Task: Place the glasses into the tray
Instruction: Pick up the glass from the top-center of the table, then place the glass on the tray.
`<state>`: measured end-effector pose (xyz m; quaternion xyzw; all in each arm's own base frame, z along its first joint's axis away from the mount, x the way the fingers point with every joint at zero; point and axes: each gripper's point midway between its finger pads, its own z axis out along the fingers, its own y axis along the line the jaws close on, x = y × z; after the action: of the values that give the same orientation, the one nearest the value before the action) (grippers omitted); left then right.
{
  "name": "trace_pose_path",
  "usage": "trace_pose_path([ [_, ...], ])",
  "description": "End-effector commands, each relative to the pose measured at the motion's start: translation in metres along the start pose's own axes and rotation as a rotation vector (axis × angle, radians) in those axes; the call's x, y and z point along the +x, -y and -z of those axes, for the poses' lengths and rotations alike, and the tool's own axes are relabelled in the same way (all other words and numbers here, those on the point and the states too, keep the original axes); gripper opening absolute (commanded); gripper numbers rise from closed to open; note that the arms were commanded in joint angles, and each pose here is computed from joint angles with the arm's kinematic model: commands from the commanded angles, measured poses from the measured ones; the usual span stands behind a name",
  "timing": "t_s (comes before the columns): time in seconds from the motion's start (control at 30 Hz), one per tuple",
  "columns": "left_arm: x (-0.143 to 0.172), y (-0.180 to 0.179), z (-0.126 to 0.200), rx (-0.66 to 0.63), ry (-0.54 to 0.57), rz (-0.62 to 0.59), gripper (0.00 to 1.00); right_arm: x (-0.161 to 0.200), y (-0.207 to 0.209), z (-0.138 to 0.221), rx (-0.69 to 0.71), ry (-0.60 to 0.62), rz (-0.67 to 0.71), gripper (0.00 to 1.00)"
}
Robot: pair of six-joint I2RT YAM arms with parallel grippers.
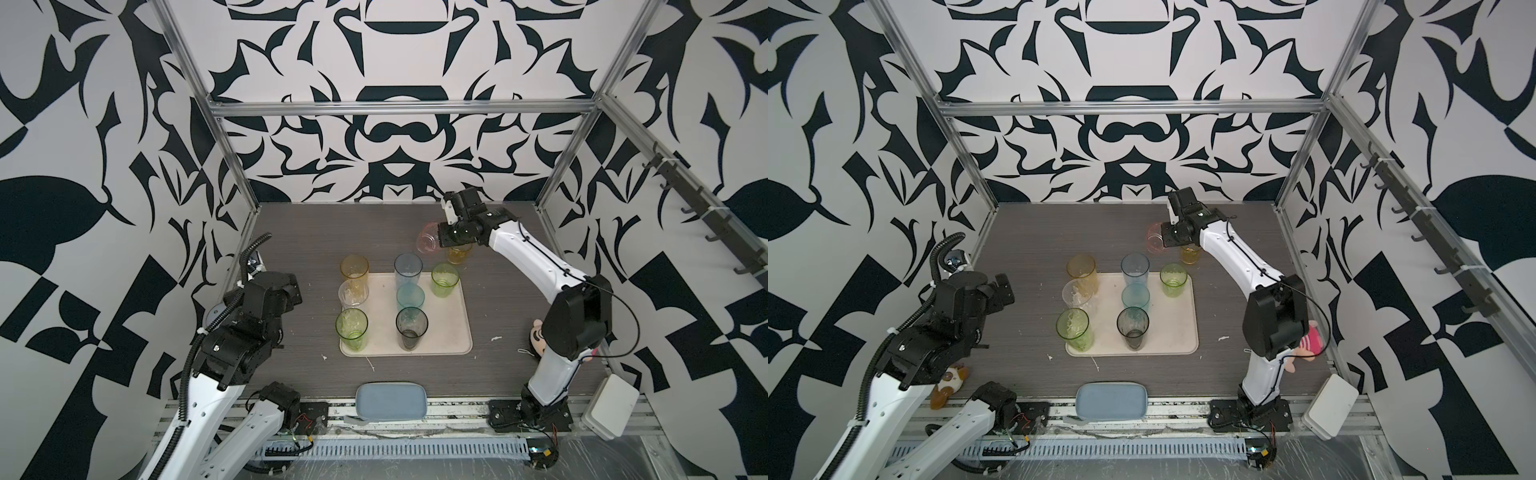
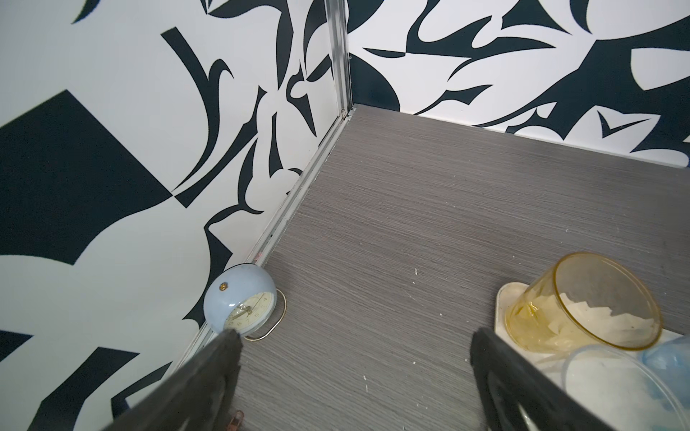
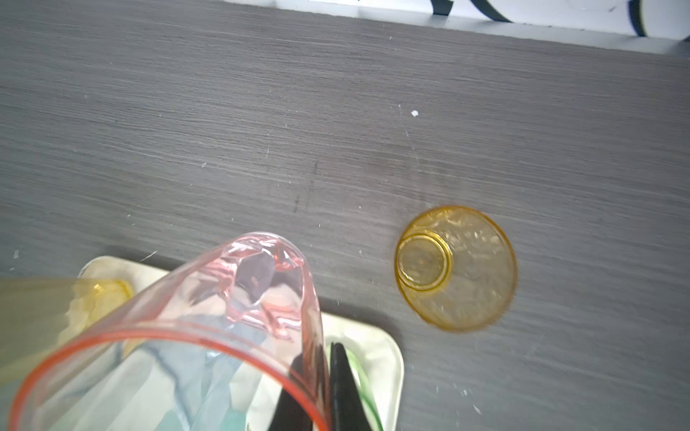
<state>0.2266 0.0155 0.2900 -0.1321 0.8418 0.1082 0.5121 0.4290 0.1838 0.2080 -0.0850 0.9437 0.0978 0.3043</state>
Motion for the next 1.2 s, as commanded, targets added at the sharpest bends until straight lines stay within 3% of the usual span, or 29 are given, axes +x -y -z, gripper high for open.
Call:
trace_pose_path([
  [0.0, 0.002, 0.000, -0.001, 0.000, 0.004, 0.011, 1.00, 0.005, 0.001, 0.034, -0.003, 0.018, -0.012, 0.00],
  [0.23, 0.001, -0.002, -0.001, -0.006, 0.007, 0.011, 1.00, 0.034, 0.008, 0.072, -0.008, 0.031, -0.018, 0.00],
  [0.53, 0.002, -0.001, -0.004, -0.015, 0.004, 0.002, 1.00, 0.085, 0.005, 0.092, -0.087, 0.007, -0.062, 0.00],
  [0.7, 0.003, 0.003, -0.006, -0.005, -0.001, -0.005, 0.99, 0.113, 0.016, 0.102, -0.058, 0.004, -0.115, 0.00],
  [1.17, 0.002, 0.015, -0.010, 0.036, -0.010, -0.003, 0.99, 0.175, 0.022, 0.080, 0.026, -0.134, -0.129, 0.00],
])
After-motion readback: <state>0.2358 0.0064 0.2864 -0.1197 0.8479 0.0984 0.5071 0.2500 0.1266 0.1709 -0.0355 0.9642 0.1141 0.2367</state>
